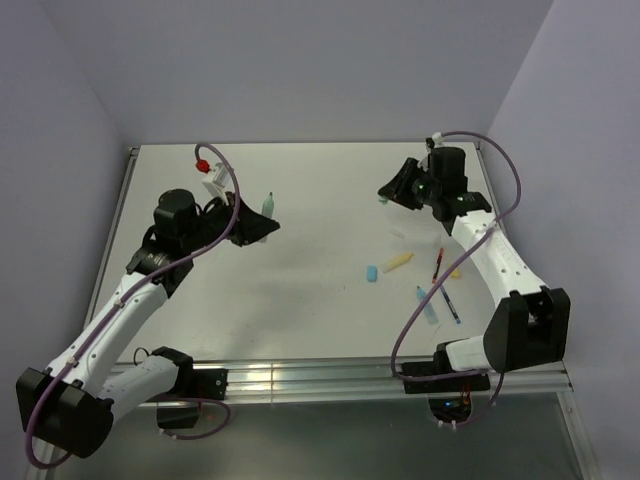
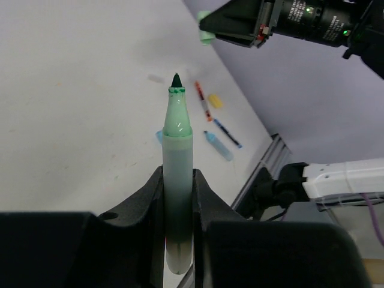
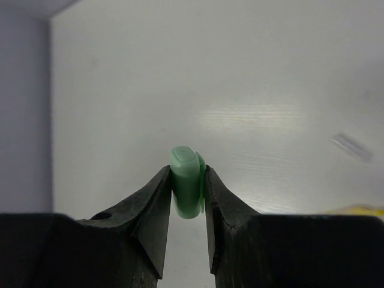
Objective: Insert the pens into the pen caps
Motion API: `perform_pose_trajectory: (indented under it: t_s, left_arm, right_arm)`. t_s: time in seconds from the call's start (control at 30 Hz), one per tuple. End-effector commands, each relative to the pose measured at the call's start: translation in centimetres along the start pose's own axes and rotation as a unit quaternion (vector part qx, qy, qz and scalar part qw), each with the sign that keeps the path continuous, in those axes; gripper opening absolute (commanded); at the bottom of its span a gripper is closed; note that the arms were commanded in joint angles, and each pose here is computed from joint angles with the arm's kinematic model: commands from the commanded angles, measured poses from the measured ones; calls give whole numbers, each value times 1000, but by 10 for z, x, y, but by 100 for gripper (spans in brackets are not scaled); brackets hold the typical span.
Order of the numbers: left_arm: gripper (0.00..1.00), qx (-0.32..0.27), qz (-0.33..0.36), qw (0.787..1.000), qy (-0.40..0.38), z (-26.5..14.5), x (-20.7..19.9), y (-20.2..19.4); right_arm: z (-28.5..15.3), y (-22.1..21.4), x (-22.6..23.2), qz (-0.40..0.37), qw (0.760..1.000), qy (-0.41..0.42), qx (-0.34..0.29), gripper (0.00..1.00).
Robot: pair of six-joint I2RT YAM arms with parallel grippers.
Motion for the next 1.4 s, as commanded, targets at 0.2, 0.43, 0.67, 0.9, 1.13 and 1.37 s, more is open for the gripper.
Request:
perform_pose_trajectory:
  t_s: [0.2, 0.43, 0.67, 0.9, 1.13, 1.37]
  left_arm:
    - [0, 1, 38, 979, -199, 48, -115, 31]
    - [0, 32, 14, 962, -272, 73, -130, 20]
    - [0, 52, 2, 943, -328, 65, -137, 9]
    - [0, 56, -3, 942, -332, 60, -135, 2]
    - [0, 57, -7, 942, -329, 61, -132, 0]
    - [0, 55, -7, 943, -328, 60, -132, 1]
  right_arm:
    - [-84, 88, 148, -8, 947, 283, -148, 0]
    - [-113, 84, 181, 8, 909, 375, -182, 0]
    - [-123, 70, 200, -1, 892, 410, -190, 0]
    - [-127, 68, 199, 2, 890, 408, -203, 0]
    - [-135, 65, 204, -6, 887, 414, -205, 0]
    - [-139, 58, 210, -16, 887, 415, -204, 0]
Point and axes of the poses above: each gripper's point midway between its finger pads, its own z axis out along the fingers, its own x axis along the line the jaws close on, y = z × x, the point moved 2 cm from there along -z, back along the fingers, and after that the axes turned 9 degrees about -z, right-handed, at the moved point
